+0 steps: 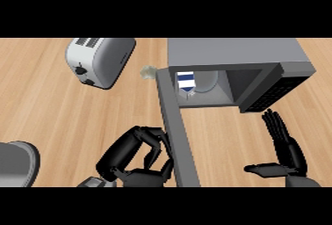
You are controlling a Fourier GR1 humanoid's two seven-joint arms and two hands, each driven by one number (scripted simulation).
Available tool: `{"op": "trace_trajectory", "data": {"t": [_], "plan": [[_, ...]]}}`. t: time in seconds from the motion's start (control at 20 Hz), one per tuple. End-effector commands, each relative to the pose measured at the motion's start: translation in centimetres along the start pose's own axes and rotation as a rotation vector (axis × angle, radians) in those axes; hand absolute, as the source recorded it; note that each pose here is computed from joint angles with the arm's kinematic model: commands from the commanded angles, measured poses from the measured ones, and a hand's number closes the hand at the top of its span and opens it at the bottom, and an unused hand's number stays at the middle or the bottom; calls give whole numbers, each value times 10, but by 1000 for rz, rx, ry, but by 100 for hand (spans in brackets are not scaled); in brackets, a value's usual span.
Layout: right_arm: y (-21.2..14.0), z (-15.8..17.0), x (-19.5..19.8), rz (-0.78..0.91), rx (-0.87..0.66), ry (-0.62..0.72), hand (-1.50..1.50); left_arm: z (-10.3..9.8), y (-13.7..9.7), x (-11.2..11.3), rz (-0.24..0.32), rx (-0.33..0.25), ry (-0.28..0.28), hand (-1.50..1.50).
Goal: Pick up the milk, place it into the microwave and close the microwave
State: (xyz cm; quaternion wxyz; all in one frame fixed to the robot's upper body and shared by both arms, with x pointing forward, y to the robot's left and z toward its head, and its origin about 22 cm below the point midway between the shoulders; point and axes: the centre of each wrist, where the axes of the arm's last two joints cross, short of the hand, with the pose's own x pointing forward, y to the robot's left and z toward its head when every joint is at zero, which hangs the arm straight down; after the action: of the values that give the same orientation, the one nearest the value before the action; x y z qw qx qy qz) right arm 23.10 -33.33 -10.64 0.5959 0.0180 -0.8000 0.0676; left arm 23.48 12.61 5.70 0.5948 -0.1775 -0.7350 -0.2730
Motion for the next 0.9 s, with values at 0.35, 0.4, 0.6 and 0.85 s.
{"op": "trace_trajectory", "data": {"t": [0.35, 0.4, 0.6, 0.85], "plan": [[-29, 15, 73, -14, 107, -111, -150, -47, -36, -84, -144, -25, 59, 150], [-29, 23, 74, -9, 89, -118, -150, -43, -52, -90, -163, 8, 30, 150], [-41, 29, 93, -72, 128, -154, -150, -35, -68, -114, -135, 49, -5, 150], [-24, 7, 114, -111, 188, -200, -150, -52, -74, -114, -118, 90, 25, 150]]}}
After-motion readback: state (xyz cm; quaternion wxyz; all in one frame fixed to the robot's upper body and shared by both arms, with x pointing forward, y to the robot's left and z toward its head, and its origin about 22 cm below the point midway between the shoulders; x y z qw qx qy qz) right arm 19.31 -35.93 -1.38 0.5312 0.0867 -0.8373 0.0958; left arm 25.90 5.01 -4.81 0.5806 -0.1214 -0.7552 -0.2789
